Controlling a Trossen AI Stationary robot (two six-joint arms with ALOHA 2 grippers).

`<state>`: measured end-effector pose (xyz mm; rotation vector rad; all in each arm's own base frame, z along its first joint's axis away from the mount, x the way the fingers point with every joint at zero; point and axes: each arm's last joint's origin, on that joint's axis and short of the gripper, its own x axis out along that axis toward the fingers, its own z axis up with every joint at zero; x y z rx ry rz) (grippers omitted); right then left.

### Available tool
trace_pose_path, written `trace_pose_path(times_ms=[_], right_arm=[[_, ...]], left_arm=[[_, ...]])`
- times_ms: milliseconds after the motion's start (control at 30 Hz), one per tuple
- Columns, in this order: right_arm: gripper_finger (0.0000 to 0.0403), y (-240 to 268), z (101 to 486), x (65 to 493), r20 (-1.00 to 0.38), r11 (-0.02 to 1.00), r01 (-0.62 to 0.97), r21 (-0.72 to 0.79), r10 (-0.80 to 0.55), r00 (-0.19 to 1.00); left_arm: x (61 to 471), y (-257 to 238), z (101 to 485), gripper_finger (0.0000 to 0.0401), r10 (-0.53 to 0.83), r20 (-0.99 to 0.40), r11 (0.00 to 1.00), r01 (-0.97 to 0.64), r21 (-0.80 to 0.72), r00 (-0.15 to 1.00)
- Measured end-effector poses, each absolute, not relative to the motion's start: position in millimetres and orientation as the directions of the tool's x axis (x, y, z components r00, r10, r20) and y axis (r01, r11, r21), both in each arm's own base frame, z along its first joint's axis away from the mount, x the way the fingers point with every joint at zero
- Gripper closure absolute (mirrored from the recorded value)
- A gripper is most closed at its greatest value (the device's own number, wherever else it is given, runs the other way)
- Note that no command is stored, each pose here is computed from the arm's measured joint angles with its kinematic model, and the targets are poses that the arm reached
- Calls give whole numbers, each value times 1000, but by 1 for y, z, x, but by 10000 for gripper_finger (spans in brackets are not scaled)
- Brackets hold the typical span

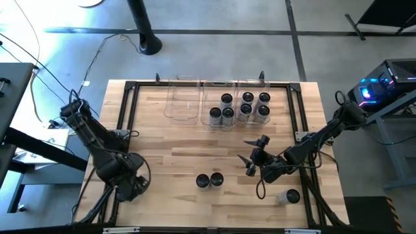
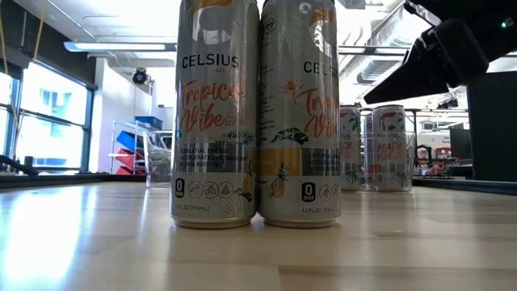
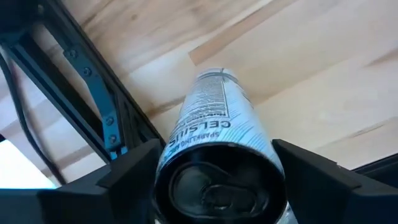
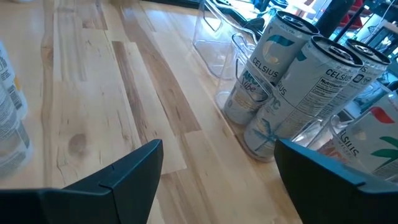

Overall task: Sort soda cans
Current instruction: Put the white-blue soda can into the middle transparent bin

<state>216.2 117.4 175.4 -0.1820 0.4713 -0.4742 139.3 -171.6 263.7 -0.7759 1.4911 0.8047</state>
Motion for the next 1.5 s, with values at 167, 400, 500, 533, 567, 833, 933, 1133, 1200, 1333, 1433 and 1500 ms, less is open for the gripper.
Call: trace_pose_path(times_ms=[167, 400, 500, 533, 567, 833, 933, 1133, 1200, 1333, 1433, 1500], right_arm=[[100, 118, 175, 216, -396, 879, 399, -262, -475, 786], [100, 118, 176, 217, -394, 881, 403, -248, -472, 789], [100, 118, 176, 217, -390, 882, 404, -241, -469, 792], [100, 118, 176, 217, -390, 882, 404, -242, -469, 792], [100, 118, 176, 217, -390, 882, 404, -242, -470, 792], [100, 118, 177, 217, -388, 883, 403, -240, -468, 794], [100, 119, 177, 218, -384, 884, 405, -232, -466, 797], [100, 120, 179, 219, -373, 888, 415, -199, -460, 806], [100, 120, 179, 220, -370, 889, 421, -182, -458, 808], [100, 120, 180, 220, -369, 888, 440, -136, -457, 809], [100, 120, 180, 220, -372, 887, 452, -91, -451, 811], [100, 120, 179, 220, -379, 890, 451, -66, -440, 814]], left_arm=[[144, -169, 262, 150, -37, -997, 644, -765, 27, -66], [161, -152, 275, 155, -44, -996, 738, -675, 16, -72], [167, -138, 287, 155, -22, -994, 750, -659, 54, -107], [169, -133, 291, 155, -15, -993, 759, -648, 62, -113], [172, -127, 296, 155, -14, -993, 766, -639, 63, -115], [208, -77, 341, 155, -72, -997, 815, -574, -81, 39], [223, -49, 360, 155, -52, -992, 849, -518, -106, 117], [261, 20, 399, 155, 95, -961, 924, -382, -13, 262], [275, 46, 409, 155, 158, -944, 940, -337, 53, 291], [302, 95, 420, 155, 267, -914, 944, -272, 185, 305], [324, 124, 415, 155, 292, -908, 949, -207, 236, 301], [339, 140, 403, 155, 293, -912, 954, -148, 260, 286]])
